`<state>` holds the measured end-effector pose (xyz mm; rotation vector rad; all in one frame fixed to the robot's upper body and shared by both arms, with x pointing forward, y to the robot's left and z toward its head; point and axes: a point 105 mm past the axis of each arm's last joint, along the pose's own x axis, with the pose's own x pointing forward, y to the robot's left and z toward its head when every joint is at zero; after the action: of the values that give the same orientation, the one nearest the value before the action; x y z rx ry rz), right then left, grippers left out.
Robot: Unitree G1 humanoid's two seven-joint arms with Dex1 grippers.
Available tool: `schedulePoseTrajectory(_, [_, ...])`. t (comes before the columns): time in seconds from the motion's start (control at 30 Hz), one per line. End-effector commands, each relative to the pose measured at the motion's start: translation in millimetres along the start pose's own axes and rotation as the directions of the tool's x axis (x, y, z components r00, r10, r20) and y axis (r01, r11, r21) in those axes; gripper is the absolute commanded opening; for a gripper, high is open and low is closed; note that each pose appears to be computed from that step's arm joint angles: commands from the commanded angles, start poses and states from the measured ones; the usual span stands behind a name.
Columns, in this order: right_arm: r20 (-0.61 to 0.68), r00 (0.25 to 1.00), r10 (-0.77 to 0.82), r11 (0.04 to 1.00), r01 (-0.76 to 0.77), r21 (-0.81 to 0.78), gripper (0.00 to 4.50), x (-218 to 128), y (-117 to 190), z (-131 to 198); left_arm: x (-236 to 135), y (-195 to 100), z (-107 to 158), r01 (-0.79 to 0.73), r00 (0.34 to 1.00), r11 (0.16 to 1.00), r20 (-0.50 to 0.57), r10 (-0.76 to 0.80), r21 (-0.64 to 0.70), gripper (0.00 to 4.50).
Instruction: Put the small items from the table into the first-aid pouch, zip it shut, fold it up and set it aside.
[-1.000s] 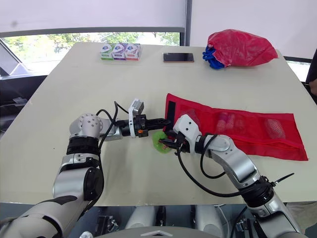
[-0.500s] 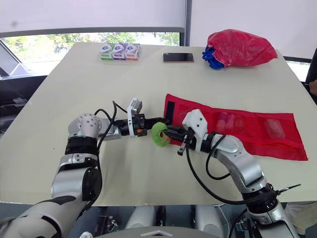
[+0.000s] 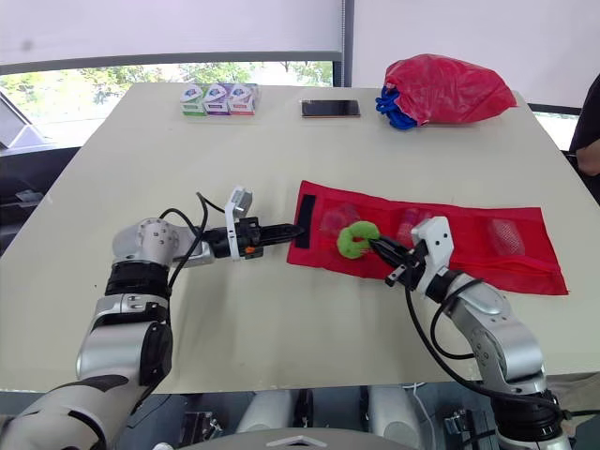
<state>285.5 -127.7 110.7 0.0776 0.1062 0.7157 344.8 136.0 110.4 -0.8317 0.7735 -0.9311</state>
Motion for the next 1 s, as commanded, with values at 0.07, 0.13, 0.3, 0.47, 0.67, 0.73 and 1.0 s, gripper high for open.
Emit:
schedulePoseTrajectory(0.07, [0.072,0.995,-0.063,0.998,0.063,-0.008,0.18,-12.5,-8.9,15.4,-17.2,2.3,12.3,-0.019,0.998,0.999,0.065,0.017,0.028,0.00])
schedulePoseTrajectory(0.13, [0.073,0.995,-0.075,0.997,0.075,-0.002,0.18,-15.3,-9.3,14.1,-19.7,3.7,13.2,-0.026,0.997,0.999,0.071,0.024,0.029,0.00])
schedulePoseTrajectory(0.3, [0.060,0.987,-0.152,0.988,0.152,0.000,0.18,-30.8,-20.4,7.3,-28.7,6.6,16.1,-0.047,0.995,0.998,0.088,0.043,0.035,0.00])
schedulePoseTrajectory(0.47, [0.072,0.954,-0.292,0.956,0.293,-0.009,0.18,-64.2,-49.0,13.1,-47.5,10.0,17.2,-0.097,0.992,0.992,0.084,0.090,0.083,0.00])
schedulePoseTrajectory(0.67, [0.057,0.909,-0.412,0.909,0.415,-0.044,0.18,-97.9,-74.1,15.1,-73.6,22.4,16.5,-0.206,0.978,0.957,0.068,0.196,0.204,0.00])
schedulePoseTrajectory(0.73, [0.041,0.884,-0.466,0.882,0.468,-0.060,0.18,-109.4,-84.8,12.8,-83.2,29.5,17.8,-0.252,0.968,0.939,0.075,0.241,0.236,0.00])
schedulePoseTrajectory(1.0, [0.031,0.758,-0.652,0.752,0.651,-0.102,0.18,-145.3,-125.7,10.2,-117.3,43.4,36.1,-0.392,0.919,0.874,0.169,0.356,0.289,0.00])
